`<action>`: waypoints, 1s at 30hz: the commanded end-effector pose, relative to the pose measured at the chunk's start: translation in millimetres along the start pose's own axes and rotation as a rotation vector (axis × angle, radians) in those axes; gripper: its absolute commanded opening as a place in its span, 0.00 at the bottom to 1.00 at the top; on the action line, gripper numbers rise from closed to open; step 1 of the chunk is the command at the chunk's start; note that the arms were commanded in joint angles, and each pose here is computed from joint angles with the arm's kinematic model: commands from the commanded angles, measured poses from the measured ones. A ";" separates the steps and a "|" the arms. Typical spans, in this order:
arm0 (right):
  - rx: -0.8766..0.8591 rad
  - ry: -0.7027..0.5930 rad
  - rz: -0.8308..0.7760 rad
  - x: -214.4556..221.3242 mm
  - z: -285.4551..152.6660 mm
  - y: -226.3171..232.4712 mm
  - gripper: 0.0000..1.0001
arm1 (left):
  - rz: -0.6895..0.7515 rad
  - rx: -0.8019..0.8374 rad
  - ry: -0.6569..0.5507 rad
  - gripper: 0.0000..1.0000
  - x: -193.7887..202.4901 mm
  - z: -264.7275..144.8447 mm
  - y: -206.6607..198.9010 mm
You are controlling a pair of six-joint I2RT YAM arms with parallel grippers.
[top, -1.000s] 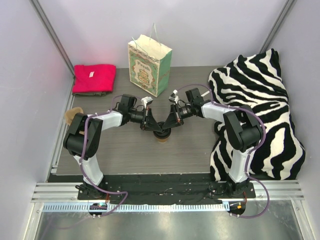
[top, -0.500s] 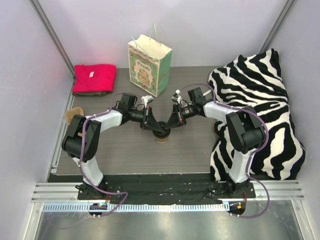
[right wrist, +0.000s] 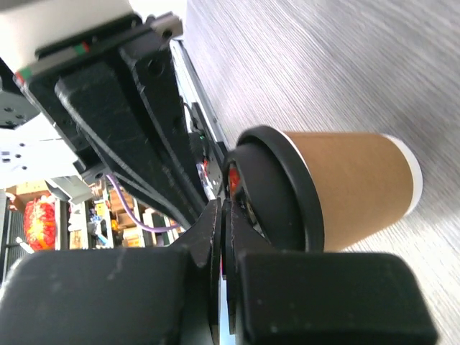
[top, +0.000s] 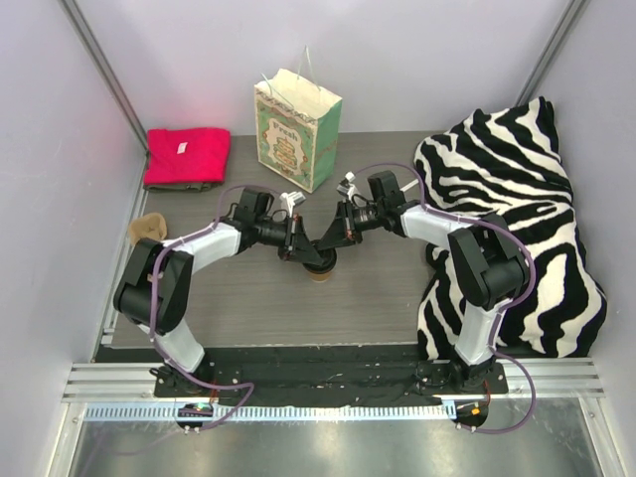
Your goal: Pack the takeout coffee
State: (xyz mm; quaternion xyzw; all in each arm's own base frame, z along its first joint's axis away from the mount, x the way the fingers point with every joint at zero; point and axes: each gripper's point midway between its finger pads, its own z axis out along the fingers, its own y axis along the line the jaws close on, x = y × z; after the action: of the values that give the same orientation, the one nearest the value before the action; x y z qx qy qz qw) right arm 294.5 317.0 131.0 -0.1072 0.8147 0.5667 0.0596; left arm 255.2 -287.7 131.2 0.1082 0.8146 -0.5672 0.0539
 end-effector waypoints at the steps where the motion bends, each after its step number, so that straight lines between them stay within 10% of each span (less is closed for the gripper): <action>1: -0.111 -0.045 -0.069 -14.0 -3.8 40.5 0.03 | 0.068 0.031 -0.036 0.00 -0.9 -11.6 -28.7; 17: -0.005 0.048 0.024 16.3 25.7 -20.1 0.02 | 0.048 0.113 -0.123 0.00 -16.4 -18.0 -75.0; 30: 0.044 0.057 0.063 19.2 28.5 -41.9 0.02 | -0.180 -0.257 -0.034 0.00 24.2 9.7 71.6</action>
State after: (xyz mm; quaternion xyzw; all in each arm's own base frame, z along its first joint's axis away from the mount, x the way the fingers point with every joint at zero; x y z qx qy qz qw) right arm 287.9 335.0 119.2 -0.1266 0.7973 0.5885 0.0442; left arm 247.7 -288.0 112.7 0.0382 0.8321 -0.5523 0.0318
